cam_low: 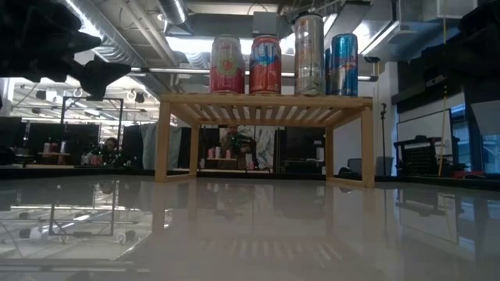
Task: Place canned beverage on shelf
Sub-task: Return to Home Position
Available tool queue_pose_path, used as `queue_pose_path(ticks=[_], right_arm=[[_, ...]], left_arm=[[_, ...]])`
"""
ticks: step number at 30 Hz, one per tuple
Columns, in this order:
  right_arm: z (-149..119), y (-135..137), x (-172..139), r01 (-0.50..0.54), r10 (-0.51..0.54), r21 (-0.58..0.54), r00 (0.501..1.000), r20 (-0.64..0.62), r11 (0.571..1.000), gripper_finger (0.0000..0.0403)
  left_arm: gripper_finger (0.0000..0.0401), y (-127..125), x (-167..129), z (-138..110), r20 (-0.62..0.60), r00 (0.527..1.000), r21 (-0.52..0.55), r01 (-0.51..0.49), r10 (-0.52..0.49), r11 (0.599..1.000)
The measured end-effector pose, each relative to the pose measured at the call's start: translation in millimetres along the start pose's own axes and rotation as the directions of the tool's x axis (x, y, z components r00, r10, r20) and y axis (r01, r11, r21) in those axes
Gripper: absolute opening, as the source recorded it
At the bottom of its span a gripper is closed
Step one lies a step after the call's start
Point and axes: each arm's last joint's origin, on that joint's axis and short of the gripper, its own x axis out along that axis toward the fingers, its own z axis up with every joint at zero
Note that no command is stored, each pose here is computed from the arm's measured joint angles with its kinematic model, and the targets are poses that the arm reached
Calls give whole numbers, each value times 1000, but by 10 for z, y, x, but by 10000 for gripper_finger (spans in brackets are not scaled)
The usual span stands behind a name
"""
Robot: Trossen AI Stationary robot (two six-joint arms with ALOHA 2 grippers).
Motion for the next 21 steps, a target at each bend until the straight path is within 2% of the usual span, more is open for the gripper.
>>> queue_pose_path(ticks=[21], right_arm=[[-3,7,-1,-25,25,1,1000,-7,1000,3]], left_arm=[[338,0,0,0,1,1000,1,-1,1,1000]])
